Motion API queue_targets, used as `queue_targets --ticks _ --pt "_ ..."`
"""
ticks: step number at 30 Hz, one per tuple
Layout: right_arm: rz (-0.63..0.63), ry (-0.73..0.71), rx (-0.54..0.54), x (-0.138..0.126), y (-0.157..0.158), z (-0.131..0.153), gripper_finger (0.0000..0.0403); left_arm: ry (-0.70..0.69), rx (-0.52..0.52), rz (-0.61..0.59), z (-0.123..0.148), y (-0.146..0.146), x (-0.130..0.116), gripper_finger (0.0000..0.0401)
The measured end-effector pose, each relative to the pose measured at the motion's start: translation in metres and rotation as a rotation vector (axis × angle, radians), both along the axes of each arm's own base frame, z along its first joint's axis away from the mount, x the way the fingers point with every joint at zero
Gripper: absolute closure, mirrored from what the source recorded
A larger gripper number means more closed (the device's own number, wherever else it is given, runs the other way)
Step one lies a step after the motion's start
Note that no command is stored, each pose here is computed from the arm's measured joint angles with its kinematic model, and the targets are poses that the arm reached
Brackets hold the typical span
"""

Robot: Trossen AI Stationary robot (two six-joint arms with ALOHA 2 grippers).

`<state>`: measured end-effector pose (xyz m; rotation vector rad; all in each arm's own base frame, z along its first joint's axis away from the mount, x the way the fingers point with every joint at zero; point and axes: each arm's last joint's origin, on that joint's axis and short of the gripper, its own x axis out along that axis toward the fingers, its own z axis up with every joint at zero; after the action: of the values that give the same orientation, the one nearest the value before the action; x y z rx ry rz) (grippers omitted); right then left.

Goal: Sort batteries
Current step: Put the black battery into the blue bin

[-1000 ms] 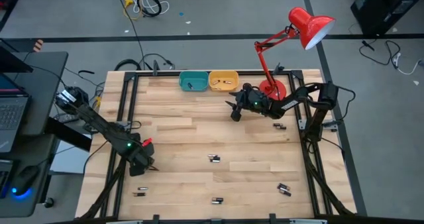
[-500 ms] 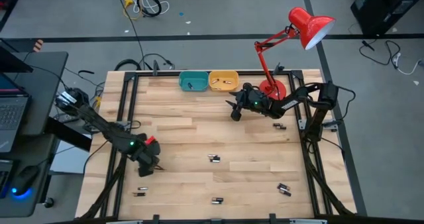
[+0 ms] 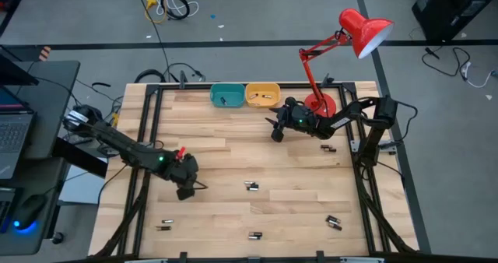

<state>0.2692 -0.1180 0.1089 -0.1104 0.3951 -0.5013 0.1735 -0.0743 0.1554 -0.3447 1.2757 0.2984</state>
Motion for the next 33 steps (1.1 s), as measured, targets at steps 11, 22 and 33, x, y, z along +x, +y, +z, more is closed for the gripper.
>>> queue_targets --ticks 11,22,33 --pt "0.003 0.005 -0.007 0.000 0.000 0.000 0.0215 -0.046 -0.062 -0.071 0.010 -0.005 0.009 0.0310" --pt "0.010 0.026 -0.004 -0.001 0.000 -0.002 0.0214 -0.001 -0.071 -0.037 0.008 -0.012 0.001 0.0200" --pt "0.013 0.026 -0.003 0.000 0.000 -0.002 0.0216 0.005 -0.032 0.040 -0.012 -0.009 -0.011 0.0146"
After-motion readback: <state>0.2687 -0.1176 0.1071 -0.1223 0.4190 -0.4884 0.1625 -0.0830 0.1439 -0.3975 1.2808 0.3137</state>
